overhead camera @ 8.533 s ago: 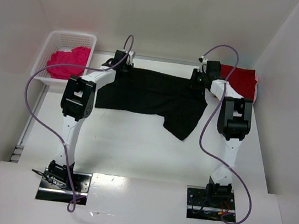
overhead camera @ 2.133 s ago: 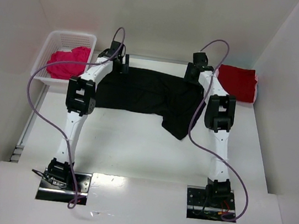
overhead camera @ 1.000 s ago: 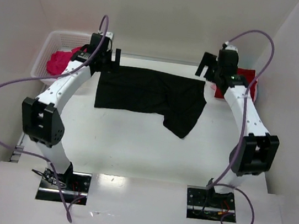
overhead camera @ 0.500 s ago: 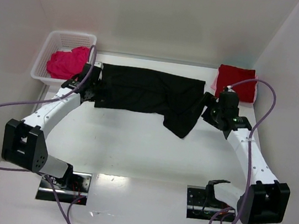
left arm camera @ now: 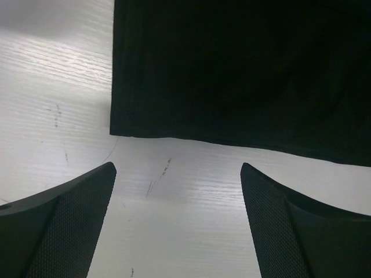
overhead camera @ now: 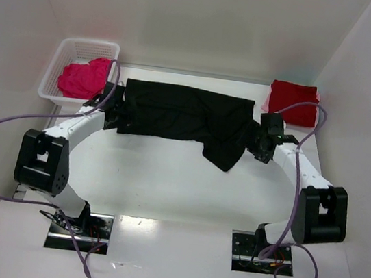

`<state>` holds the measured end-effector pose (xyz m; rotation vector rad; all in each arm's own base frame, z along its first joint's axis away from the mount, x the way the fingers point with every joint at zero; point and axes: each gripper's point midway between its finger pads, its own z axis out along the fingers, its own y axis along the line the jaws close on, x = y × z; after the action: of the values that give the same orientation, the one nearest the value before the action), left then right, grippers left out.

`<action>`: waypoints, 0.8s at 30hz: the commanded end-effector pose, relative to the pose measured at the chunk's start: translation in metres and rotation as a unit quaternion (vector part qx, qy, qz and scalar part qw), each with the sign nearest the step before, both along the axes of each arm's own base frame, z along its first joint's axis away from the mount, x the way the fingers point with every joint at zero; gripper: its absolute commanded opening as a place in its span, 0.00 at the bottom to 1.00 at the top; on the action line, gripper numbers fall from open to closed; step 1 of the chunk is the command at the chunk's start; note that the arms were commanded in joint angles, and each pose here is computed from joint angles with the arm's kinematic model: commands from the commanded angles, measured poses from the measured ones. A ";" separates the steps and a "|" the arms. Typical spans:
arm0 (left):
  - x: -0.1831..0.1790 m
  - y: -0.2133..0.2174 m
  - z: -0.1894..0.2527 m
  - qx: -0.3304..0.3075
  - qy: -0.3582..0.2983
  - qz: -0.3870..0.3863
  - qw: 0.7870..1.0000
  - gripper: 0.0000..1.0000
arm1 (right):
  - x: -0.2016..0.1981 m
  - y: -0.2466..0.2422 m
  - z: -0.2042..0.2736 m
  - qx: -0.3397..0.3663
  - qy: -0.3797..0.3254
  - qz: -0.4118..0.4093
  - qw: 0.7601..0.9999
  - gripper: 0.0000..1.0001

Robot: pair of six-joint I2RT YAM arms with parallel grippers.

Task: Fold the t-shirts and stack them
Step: Fold the flattened tshirt in 1/3 of the way, then grap the side of the flattened tshirt closest away from the robot with both arms

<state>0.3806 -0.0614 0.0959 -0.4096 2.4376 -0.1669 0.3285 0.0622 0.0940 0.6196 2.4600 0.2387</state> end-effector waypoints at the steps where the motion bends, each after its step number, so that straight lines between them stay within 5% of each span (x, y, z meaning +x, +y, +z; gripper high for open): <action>1: 0.017 -0.009 0.003 -0.023 -0.015 0.001 1.000 0.95 | 0.029 0.002 0.002 0.003 -0.015 -0.007 1.000 0.90; 16: 0.034 0.016 -0.028 -0.027 0.017 0.032 0.999 0.92 | 0.027 0.010 -0.052 0.015 0.038 0.006 0.999 0.80; 24: 0.041 0.014 -0.027 -0.031 0.013 0.029 0.999 0.90 | 0.025 0.018 -0.070 0.017 0.053 0.017 0.998 0.59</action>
<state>0.4021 -0.0429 0.0548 -0.5021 2.5083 -0.1679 0.3399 0.0754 0.0217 0.6350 2.6302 0.2386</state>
